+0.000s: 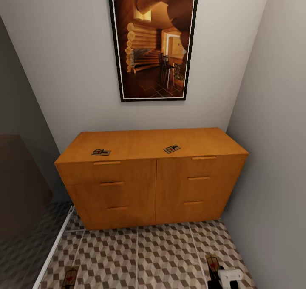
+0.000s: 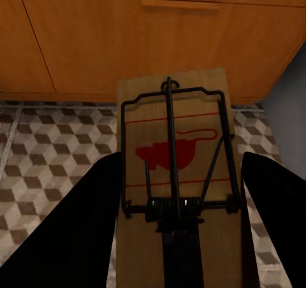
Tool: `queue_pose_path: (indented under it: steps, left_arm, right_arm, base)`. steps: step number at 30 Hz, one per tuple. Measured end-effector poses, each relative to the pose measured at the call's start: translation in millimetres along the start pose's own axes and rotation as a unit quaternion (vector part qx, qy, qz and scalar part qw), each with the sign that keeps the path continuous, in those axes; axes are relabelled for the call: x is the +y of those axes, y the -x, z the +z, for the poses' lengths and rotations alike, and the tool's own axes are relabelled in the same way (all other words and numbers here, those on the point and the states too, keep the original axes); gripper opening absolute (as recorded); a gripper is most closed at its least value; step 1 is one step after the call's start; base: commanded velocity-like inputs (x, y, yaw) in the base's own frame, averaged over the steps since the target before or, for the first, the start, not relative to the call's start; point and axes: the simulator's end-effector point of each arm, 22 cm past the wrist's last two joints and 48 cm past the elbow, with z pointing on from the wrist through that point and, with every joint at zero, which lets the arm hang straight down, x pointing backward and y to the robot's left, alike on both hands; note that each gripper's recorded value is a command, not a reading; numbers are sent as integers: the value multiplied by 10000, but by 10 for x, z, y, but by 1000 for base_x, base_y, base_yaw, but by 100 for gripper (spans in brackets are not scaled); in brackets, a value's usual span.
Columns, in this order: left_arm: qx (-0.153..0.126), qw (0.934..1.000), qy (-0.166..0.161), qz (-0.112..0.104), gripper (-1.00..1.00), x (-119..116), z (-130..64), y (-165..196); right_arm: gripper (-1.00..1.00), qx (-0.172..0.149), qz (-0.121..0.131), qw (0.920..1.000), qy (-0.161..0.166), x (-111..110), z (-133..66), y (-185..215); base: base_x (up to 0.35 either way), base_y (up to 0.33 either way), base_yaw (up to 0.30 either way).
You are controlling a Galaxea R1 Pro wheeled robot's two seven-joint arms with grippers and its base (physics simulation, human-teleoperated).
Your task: Take the four mousetraps from the cabinet in the bathroom and place them on the bathroom floor. Make sure all four end up on the same floor surface, and ensure that at least two of them are either under or directly next to the same bathroom sink.
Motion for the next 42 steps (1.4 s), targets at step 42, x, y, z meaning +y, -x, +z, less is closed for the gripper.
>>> queue_pose_path:
  steps: [42]
  left_arm:
    - [49,10000,-44,18,-100,-31,-11,-27]
  right_arm:
    - [-100,-14,3,10000,-5,9,4,22]
  base:
    - [0,0,0]
